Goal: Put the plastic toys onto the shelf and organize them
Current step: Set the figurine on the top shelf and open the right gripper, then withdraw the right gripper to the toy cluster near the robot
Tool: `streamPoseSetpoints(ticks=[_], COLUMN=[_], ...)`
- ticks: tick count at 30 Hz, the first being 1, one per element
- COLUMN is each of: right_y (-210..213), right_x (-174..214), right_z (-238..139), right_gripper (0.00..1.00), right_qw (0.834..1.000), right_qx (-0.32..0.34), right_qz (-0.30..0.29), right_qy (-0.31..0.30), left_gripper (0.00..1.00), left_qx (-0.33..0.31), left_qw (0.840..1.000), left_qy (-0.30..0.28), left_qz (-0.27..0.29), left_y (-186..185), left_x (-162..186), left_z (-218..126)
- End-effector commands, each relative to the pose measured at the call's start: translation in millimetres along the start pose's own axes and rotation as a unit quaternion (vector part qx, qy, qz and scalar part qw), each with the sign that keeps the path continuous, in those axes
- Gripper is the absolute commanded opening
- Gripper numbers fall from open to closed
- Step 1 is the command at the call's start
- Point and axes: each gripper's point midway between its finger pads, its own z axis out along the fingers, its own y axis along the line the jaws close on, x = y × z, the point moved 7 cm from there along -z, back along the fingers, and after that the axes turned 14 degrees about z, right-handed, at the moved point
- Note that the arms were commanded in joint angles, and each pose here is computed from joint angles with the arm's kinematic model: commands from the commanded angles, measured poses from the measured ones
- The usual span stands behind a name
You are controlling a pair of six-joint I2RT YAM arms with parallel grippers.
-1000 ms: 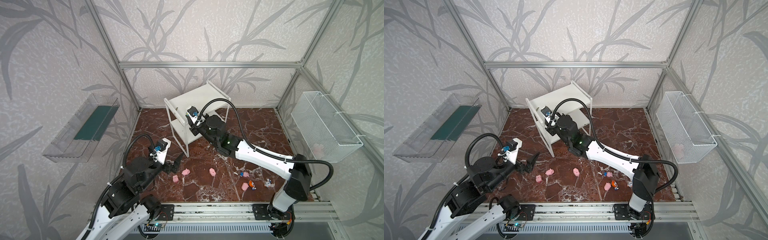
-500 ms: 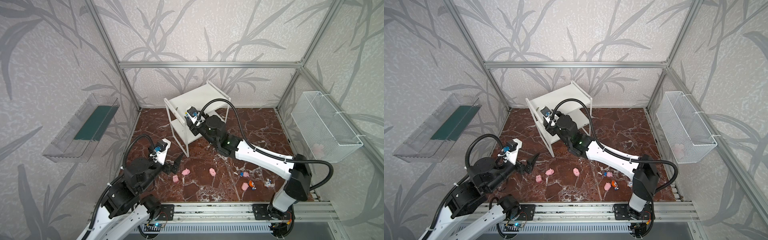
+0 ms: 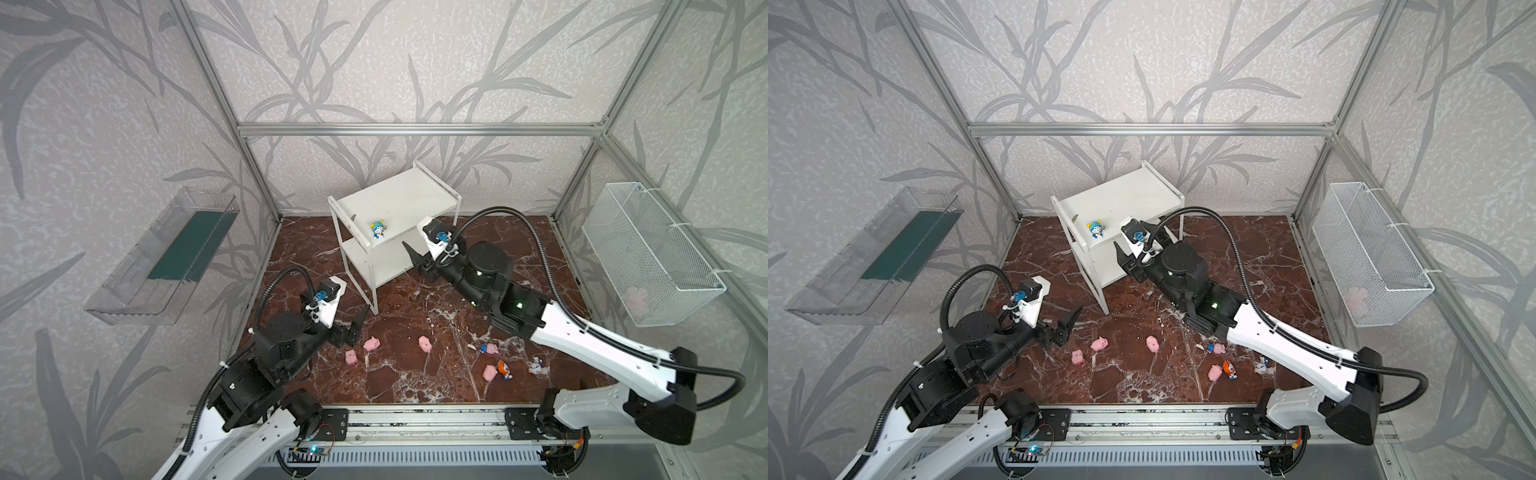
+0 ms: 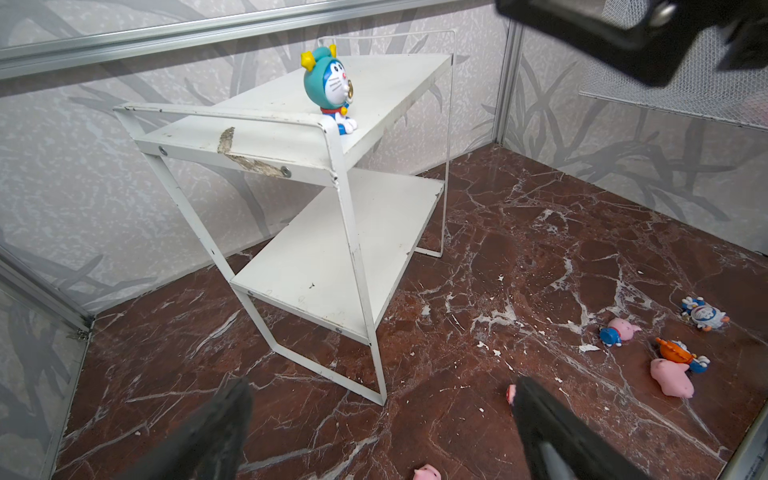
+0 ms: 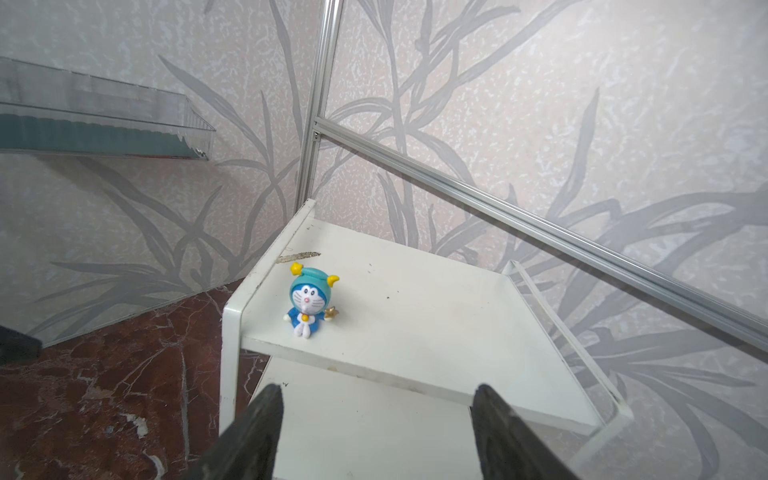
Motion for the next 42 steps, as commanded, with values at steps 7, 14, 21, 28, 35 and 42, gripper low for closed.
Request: streamPoseSetpoints(ticks=[7, 14, 21, 28, 35, 42], right_y=[-50, -70, -72, -92, -110, -119], right_x=[85, 179, 245, 280, 301, 316], right_z=[-86, -133, -143, -141, -147, -149], right_gripper=[0.74, 0.74, 0.72, 0.57, 0.37, 0.34], right_qw=[0.970, 0.894, 0.830, 0.782, 0.746, 0.720], right_qx=[0.119, 0.220, 0.250, 0.250, 0.254, 0.256], right_qz=[0.065, 0.150, 0.253, 0.357, 0.428, 0.486], right_qy=[0.204, 0.361, 0.429, 0.445, 0.443, 0.424], left_gripper=[0.99, 0.99, 0.99, 0.99, 0.99, 0.99], left_qx=[0.068, 0.096, 0.096, 0.101, 0.104, 0.106], left_qw=[0.997, 0.995, 0.995, 0.994, 0.993, 0.993], left_qy=[0.017, 0.030, 0.036, 0.043, 0.043, 0.046], left_qz=[0.017, 0.015, 0.019, 0.022, 0.021, 0.020], left_y=[-18, -25, -26, -27, -28, -28], left_x=[8, 11, 14, 16, 16, 16], left_z=[15, 22, 22, 24, 23, 25])
